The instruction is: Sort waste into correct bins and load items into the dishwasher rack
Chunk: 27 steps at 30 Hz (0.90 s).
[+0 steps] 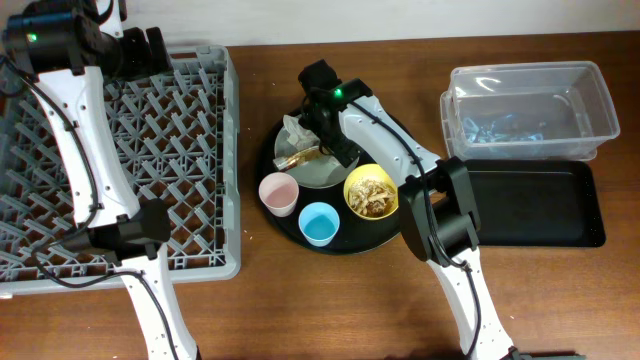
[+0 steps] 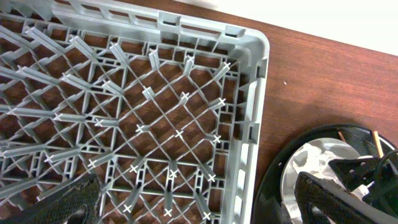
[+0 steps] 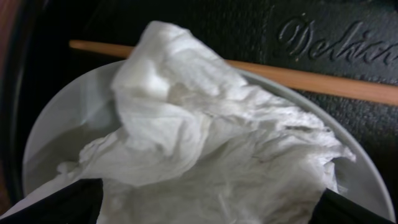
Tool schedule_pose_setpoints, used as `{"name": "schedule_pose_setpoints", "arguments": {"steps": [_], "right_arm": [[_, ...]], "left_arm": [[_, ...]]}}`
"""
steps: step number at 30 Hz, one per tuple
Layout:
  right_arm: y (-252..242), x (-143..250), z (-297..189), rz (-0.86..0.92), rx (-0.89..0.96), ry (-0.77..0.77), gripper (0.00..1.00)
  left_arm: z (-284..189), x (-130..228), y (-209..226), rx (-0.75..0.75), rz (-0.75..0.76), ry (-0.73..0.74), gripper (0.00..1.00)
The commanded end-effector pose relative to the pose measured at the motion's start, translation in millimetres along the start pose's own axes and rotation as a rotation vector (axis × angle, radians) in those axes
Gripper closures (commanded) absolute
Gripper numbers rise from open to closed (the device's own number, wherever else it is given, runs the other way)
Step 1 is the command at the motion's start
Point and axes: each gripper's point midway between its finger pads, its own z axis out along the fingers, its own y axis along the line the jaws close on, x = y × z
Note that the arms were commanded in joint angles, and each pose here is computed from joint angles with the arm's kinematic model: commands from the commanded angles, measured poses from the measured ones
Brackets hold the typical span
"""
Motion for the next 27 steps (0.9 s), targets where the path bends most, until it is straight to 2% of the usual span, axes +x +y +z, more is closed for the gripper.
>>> {"name": "schedule_pose_setpoints", "arguments": {"steps": [1,4,7,8,12,13,14,18,21,27], "right_arm": [[-6,-5,5,-0.085,0.029,-0.037,0.03],[-6,-3,5,-0.179,0.031,-0.034,0.10],[-7,1,5,-0.299,0.040,-0.027,0.22],[-7,2,5,-0.328,0.040,-0.026,0.30],[-7,3,5,-0.401,0.040,-0.013,0.74],[-8,3,5,-0.401,0.043,-0.011,0.89],[-8,3,5,-0.401,0.042,-0.011,0.96],[-6,6,1,-0.411,0.028,0.004,0.96],[2,4,-18,-0.504,-0.006,-0.002,0.96],[27,-16,-111,-0.630,-0.131,-0.054,0.96]], "left_arm": [[-18,-5,-1,-0.003,-0.004,-0.042,0.01],[-18,-5,-1,-0.003,-0.004,-0.042,0.01],[-18,-5,-1,-0.003,-0.004,-0.042,0.01],[-18,-5,-1,-0.003,-0.004,-0.042,0.01],[-18,-5,-1,-0.003,-0.004,-0.042,0.01],[-18,-5,-1,-0.003,-0.004,-0.042,0.01],[-18,-5,-1,-0.003,-0.004,-0.042,0.01],[-18,-5,-1,-0.003,-0.004,-0.042,0.01],[-18,-5,-1,-0.003,-0.004,-0.042,0.01],[-18,-5,-1,-0.003,-0.004,-0.042,0.01]]}}
